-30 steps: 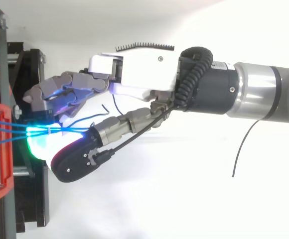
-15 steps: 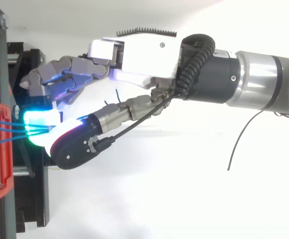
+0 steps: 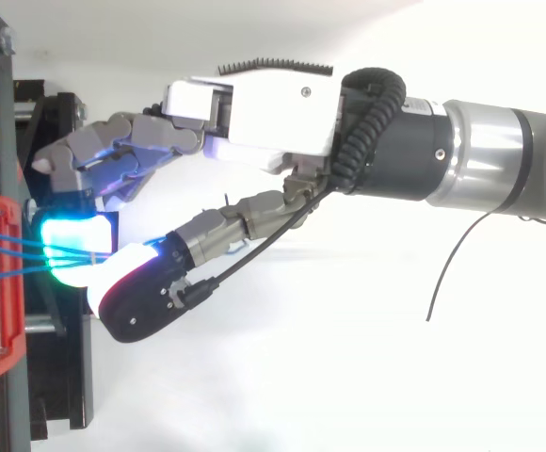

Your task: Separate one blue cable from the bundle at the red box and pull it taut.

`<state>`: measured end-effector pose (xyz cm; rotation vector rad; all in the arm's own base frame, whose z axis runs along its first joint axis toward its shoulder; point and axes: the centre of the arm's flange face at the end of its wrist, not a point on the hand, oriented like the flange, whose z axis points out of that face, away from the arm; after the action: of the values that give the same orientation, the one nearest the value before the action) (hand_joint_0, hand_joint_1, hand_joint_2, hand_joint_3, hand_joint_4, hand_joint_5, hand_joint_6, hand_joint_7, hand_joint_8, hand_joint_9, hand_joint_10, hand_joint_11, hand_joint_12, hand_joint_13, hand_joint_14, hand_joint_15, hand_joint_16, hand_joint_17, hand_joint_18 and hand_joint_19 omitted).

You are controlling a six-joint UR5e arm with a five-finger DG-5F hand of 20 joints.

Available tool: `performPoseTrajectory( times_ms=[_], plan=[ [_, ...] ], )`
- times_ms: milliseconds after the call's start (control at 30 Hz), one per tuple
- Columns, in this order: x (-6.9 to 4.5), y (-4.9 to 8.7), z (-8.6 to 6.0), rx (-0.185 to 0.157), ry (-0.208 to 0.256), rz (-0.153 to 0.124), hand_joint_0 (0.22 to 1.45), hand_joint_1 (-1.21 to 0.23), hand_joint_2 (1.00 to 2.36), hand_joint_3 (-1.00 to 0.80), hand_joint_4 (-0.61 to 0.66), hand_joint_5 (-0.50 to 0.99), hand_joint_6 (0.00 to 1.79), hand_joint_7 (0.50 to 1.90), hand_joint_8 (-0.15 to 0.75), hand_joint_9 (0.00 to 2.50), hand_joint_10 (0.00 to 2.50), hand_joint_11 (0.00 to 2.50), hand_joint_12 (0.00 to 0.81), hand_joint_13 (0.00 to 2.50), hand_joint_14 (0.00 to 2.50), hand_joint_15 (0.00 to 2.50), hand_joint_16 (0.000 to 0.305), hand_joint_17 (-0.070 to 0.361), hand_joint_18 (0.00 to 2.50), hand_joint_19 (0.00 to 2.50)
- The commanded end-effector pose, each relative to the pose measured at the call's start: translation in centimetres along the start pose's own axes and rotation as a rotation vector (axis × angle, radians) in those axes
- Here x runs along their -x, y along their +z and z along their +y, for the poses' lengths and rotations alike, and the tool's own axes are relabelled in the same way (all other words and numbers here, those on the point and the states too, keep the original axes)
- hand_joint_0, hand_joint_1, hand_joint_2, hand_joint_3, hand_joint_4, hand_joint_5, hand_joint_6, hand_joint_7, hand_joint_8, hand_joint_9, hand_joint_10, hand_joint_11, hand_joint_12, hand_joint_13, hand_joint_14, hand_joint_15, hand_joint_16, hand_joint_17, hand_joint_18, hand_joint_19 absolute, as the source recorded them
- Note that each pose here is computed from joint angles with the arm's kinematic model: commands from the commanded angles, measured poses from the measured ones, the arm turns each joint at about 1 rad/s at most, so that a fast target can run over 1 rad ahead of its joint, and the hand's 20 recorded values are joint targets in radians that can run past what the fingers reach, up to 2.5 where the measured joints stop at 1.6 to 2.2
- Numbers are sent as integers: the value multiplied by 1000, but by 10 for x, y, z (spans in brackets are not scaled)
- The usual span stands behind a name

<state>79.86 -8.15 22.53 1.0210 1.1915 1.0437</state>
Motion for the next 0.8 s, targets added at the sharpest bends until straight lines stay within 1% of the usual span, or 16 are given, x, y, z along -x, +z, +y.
performPoseTrajectory(
  times_ms=[0, 33, 100, 200, 267, 300, 367, 500, 567, 700, 767],
  plan=[
    [-1, 0, 0, 0, 0, 3, 594, -615, 1003, -456, 182, -157, 670, 1108, 298, 669, 15, 535, 331, 399, 10, 247, 46, 103, 470, 605],
    [-2, 0, -1, 0, 0, 3, 607, -610, 1007, -406, 175, -160, 682, 1100, 297, 676, 15, 542, 329, 400, 10, 248, 45, 102, 469, 603],
    [-1, 0, 0, 0, 0, 3, 610, -611, 1009, -374, 173, -161, 690, 1084, 297, 676, 16, 539, 329, 399, 10, 252, 45, 102, 468, 610],
    [-1, 0, 1, 2, 2, 3, 611, -611, 1011, -355, 170, -163, 695, 1088, 298, 676, 17, 546, 330, 400, 10, 252, 45, 102, 468, 613],
    [-3, 0, 1, 1, 2, 5, 612, -628, 1011, -351, 170, -167, 717, 1063, 299, 677, 15, 556, 330, 399, 11, 251, 45, 102, 469, 614],
    [-1, 0, 1, 2, 2, 3, 614, -639, 1011, -342, 176, -171, 741, 1036, 298, 678, 18, 557, 330, 401, 10, 252, 45, 102, 470, 606],
    [-2, 0, 0, -1, 3, 3, 615, -650, 1012, -324, 165, -177, 767, 1030, 298, 682, 15, 562, 333, 406, 10, 252, 45, 102, 473, 611],
    [-3, 0, 0, -1, 3, 5, 610, -685, 1020, -173, 135, -198, 851, 996, 301, 709, 16, 633, 335, 434, 11, 275, 45, 102, 502, 618],
    [-3, 0, 1, 2, 4, 4, 604, -697, 1022, -74, 96, -198, 878, 1003, 306, 735, 20, 684, 337, 458, 11, 288, 45, 102, 531, 625],
    [-2, 0, 0, -1, 5, 3, 604, -707, 1021, -41, 97, -191, 887, 994, 315, 776, 18, 716, 347, 484, 12, 300, 47, 105, 560, 622],
    [-3, 0, 0, 0, 11, 6, 603, -710, 1021, -38, 91, -189, 886, 989, 318, 786, 18, 723, 347, 491, 12, 300, 47, 105, 581, 626]
  ],
)
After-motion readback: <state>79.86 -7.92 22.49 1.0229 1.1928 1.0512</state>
